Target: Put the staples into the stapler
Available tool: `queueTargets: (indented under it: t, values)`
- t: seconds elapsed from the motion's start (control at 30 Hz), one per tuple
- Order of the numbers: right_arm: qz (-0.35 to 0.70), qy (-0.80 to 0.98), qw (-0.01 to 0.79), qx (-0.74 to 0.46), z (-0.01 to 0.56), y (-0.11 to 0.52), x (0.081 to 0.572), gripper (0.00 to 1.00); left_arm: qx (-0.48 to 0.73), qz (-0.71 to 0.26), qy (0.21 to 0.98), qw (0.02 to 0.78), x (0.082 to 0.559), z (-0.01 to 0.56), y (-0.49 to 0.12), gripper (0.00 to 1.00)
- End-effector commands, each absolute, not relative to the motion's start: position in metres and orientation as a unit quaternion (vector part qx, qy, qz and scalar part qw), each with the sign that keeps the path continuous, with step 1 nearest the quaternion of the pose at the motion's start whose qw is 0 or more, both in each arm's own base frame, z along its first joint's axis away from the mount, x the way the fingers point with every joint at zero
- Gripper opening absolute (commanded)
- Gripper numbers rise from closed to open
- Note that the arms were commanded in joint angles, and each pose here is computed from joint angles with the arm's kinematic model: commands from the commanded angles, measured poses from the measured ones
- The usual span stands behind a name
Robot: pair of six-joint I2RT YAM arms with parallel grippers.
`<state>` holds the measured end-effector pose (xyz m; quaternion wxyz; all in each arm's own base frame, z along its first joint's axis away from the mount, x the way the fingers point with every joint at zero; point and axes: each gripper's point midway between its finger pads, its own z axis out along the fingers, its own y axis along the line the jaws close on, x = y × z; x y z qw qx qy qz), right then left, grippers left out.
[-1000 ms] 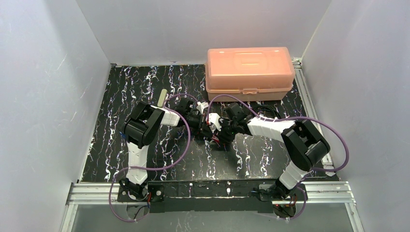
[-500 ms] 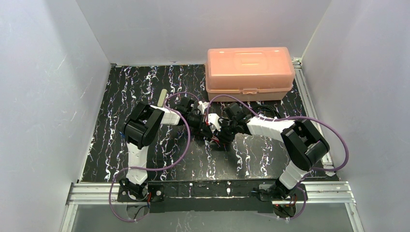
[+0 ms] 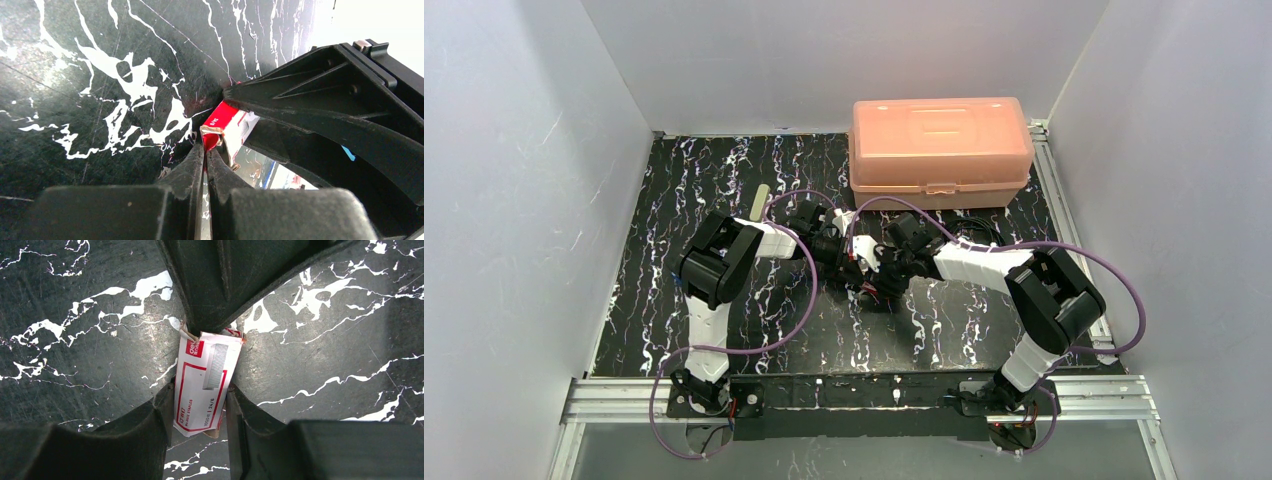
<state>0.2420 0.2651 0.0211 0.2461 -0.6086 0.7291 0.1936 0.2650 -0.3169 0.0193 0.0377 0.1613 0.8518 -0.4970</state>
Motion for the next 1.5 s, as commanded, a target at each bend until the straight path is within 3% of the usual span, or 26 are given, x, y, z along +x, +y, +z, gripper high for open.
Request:
queueTargets:
  t: [0.0, 1.0, 1.2, 1.47]
  values:
    - [0.127, 0.769, 0.177, -0.601, -0.002, 0.219, 0.23, 0.37, 0.158, -0.475, 0.864, 0.053, 0.269, 0.022, -0.305, 0.0]
    - [0.075, 0.782, 0.126, -0.606, -0.011, 0.188, 0.222, 0.52, 0.159, -0.472, 0.865, 0.057, 0.268, 0.02, -0.301, 0.0]
    - [0.088, 0.774, 0.125, -0.614, -0.011, 0.191, 0.218, 0.5, 0.158, -0.471, 0.866, 0.055, 0.268, 0.018, -0.301, 0.0]
    - [0.138, 0.757, 0.177, -0.613, 0.006, 0.222, 0.228, 0.77, 0.155, -0.472, 0.866, 0.052, 0.269, 0.016, -0.302, 0.0]
